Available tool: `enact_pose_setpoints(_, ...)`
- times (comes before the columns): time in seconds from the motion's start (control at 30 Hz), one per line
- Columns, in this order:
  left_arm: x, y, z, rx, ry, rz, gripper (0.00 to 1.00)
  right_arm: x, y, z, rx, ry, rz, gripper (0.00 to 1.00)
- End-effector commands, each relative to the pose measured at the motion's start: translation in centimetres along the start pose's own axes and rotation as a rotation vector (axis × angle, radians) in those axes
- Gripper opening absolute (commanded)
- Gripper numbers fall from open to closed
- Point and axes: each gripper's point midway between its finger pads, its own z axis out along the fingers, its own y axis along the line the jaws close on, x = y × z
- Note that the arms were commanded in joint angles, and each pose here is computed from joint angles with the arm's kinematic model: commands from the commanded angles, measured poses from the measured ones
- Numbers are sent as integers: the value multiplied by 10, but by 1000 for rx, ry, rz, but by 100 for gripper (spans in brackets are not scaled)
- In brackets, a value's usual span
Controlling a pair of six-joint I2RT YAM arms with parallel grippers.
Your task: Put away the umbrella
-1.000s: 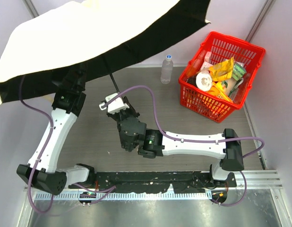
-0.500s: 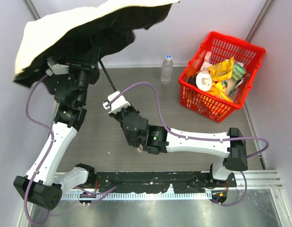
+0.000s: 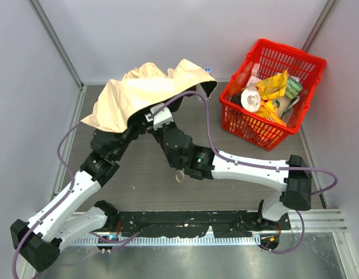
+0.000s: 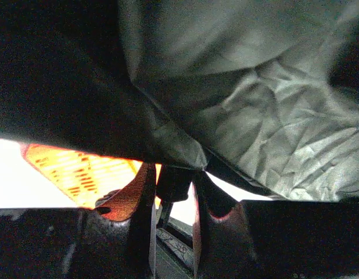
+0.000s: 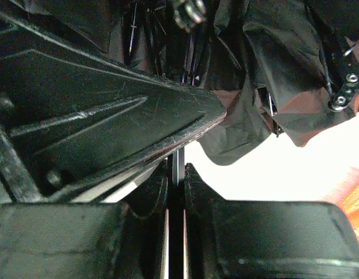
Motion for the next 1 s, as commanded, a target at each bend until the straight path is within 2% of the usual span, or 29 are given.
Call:
enact_pose_setpoints(0.0, 29, 28, -19, -116, 118, 2, 0, -62, -8, -20, -88, -187, 317, 1)
enact_pose_setpoints(0.13, 31, 14, -18, -65, 136, 3, 2, -45, -10, -19, -97, -159, 333, 1)
enact_pose_setpoints(0.17, 34, 12, -19, -56, 157, -1, 21, -47, -9, -19, -118, -165, 353, 1)
enact_pose_setpoints(0.2, 38, 12, -20, -61, 176, -3, 56, -44, -16, -14, -110, -157, 358, 1)
enact_pose_setpoints(0.27, 48, 19, -33, -80, 247, 31, 81, -43, -28, -6, -135, -139, 411, 1)
enact_pose_setpoints(0.33, 57, 42, -54, -143, 313, 97, 84, -52, -42, -1, -171, -117, 454, 1)
enact_pose_setpoints(0.43, 63, 88, -94, -255, 360, 149, 90, -39, -43, 6, -236, 8, 454, 1)
enact_pose_setpoints(0.5, 72, 89, -115, -182, 404, 125, 86, -30, -60, 16, -210, 73, 456, 1)
enact_pose_setpoints(0.6, 82, 72, -138, -14, 464, 129, 72, -21, -61, 21, -248, 89, 442, 1)
enact_pose_setpoints(0.67, 79, 46, -158, 116, 469, 163, 72, -16, -65, 26, -260, 92, 453, 0)
enact_pose_setpoints(0.7, 75, 34, -167, 163, 462, 194, 72, -18, -69, 28, -259, 84, 463, 1)
enact_pose_setpoints(0.8, 55, -6, -191, 266, 408, 322, 84, -26, -63, 26, -312, 69, 451, 1)
enact_pose_setpoints(0.87, 25, -33, -200, 251, 288, 432, 90, -27, -62, 23, -340, 67, 455, 1)
enact_pose_setpoints(0.97, -13, -44, -200, 130, 149, 527, 91, -29, -58, 15, -463, 40, 492, 1)
